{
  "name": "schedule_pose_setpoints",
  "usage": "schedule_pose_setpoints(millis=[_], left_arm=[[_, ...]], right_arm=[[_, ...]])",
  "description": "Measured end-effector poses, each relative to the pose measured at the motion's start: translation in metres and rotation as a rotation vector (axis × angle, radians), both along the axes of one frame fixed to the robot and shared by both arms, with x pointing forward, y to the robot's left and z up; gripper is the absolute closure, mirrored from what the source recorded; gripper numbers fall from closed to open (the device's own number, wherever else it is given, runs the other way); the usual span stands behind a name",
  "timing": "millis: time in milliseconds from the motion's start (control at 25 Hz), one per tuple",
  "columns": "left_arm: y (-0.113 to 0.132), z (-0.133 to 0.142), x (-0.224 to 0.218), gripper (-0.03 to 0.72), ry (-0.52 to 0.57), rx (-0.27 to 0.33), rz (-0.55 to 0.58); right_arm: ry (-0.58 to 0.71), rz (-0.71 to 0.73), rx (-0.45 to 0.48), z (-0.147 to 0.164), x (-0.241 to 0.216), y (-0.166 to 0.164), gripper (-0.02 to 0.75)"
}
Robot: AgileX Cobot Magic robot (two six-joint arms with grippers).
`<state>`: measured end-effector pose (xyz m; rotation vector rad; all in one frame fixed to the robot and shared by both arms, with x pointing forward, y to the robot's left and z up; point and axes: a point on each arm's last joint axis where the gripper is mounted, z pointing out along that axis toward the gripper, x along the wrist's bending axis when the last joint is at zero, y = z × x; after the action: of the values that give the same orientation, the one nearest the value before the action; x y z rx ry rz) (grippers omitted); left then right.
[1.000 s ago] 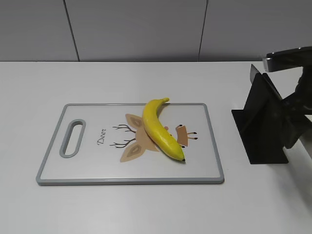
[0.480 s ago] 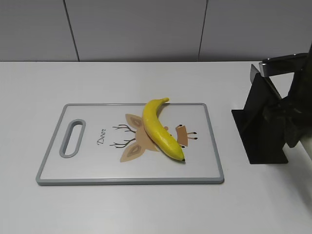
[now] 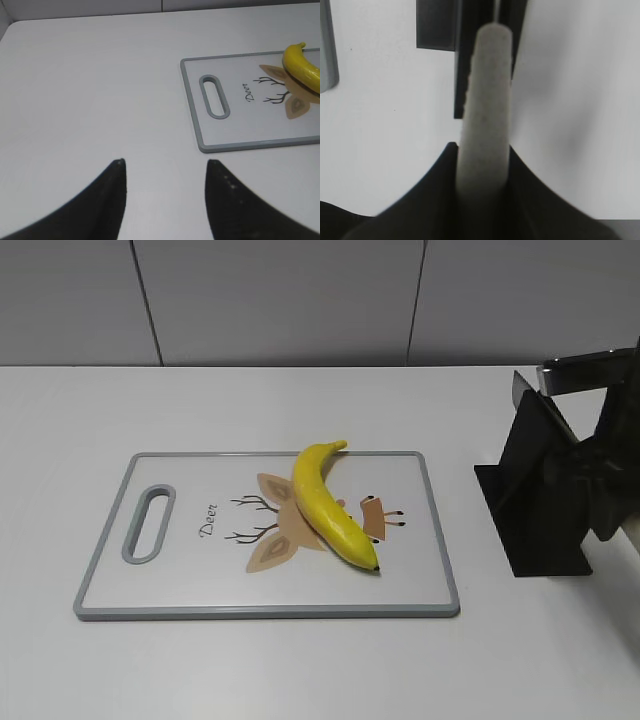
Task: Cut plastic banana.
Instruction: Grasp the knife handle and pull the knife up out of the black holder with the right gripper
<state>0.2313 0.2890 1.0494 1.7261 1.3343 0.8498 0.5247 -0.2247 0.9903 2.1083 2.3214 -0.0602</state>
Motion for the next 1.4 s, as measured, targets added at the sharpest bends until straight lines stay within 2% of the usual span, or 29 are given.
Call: schedule_pose_setpoints(millis=[280, 560, 720, 880, 1080, 1280, 1400], left_arm=[[0.0, 0.0, 0.0, 0.197, 0.0, 0.0, 0.0], [0.0, 0.003, 0.0, 0.198, -0.012, 0.0, 0.002], [-0.001, 0.014, 0.016, 0.198, 0.039, 0.018, -0.008], [-0.004, 0.032, 0.044, 0.198, 0.06, 0.054, -0.051], [-0.013, 0.057, 0.088, 0.174, 0.126, 0.118, -0.191], [-0.034, 0.076, 0.151, 0.161, 0.225, 0.239, -0.398], [-0.05, 0.086, 0.188, 0.159, 0.249, 0.276, -0.539]], right_arm=[[-0.115, 0.006, 0.031, 0.041, -0.004, -0.001, 0.559], [-0.221, 0.087, 0.061, 0.08, -0.005, 0.0, 0.561], [-0.258, 0.185, 0.068, 0.096, -0.005, 0.001, 0.562], [-0.282, 0.341, 0.14, 0.105, -0.004, 0.009, 0.562], [-0.309, 0.515, 0.148, 0.107, -0.003, 0.012, 0.562], [-0.327, 0.719, 0.184, 0.108, -0.005, 0.017, 0.563], [-0.344, 0.853, 0.201, 0.108, -0.005, 0.021, 0.562]])
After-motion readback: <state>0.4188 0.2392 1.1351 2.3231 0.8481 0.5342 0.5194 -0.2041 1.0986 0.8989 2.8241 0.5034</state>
